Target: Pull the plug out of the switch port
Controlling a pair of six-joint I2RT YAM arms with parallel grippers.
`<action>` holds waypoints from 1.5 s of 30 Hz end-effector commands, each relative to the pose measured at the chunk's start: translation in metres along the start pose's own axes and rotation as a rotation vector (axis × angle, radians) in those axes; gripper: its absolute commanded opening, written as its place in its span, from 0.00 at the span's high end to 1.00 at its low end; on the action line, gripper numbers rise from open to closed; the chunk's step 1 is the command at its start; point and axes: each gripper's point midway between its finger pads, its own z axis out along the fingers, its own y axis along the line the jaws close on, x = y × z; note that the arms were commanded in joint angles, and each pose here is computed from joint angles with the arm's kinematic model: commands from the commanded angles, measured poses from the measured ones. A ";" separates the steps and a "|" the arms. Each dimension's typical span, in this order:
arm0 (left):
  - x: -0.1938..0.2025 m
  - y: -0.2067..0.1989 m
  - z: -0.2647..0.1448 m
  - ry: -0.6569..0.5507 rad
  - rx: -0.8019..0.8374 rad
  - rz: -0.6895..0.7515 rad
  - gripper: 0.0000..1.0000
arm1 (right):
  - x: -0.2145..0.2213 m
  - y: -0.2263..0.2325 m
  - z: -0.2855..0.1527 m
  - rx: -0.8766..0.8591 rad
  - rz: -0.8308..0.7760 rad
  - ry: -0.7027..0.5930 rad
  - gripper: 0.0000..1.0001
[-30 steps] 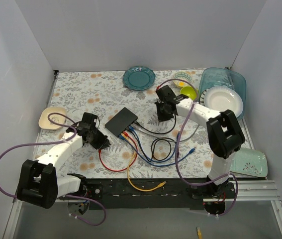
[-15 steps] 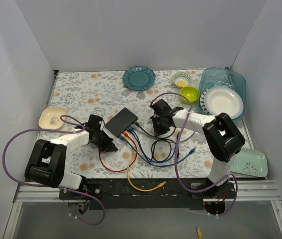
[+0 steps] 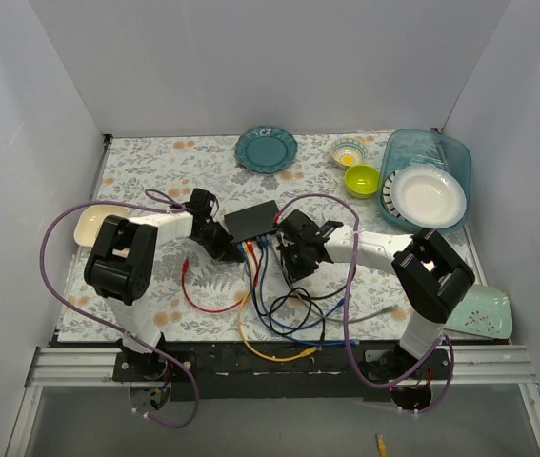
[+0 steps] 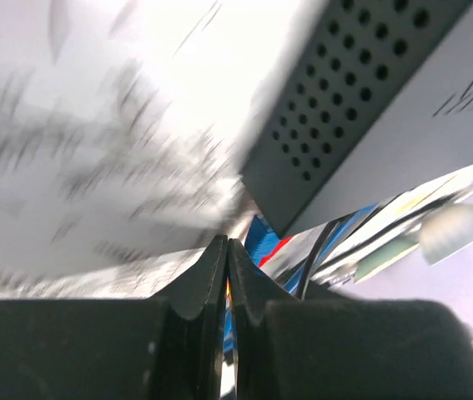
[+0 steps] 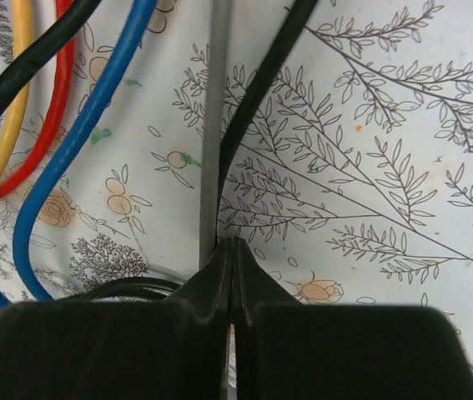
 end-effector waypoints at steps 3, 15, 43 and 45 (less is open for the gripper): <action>-0.063 0.007 0.001 -0.172 -0.084 0.031 0.96 | 0.000 0.025 -0.008 -0.078 -0.011 0.038 0.99; -0.078 0.050 -0.043 -0.288 -0.120 0.004 0.87 | -0.016 0.035 -0.025 -0.097 -0.025 -0.004 0.99; -0.145 -0.032 -0.065 -0.415 0.127 -0.052 0.80 | -0.123 -0.088 -0.034 0.047 0.373 -0.253 0.99; -0.147 -0.031 -0.046 -0.353 0.115 -0.068 0.80 | -0.138 -0.093 -0.019 0.034 0.412 -0.248 0.99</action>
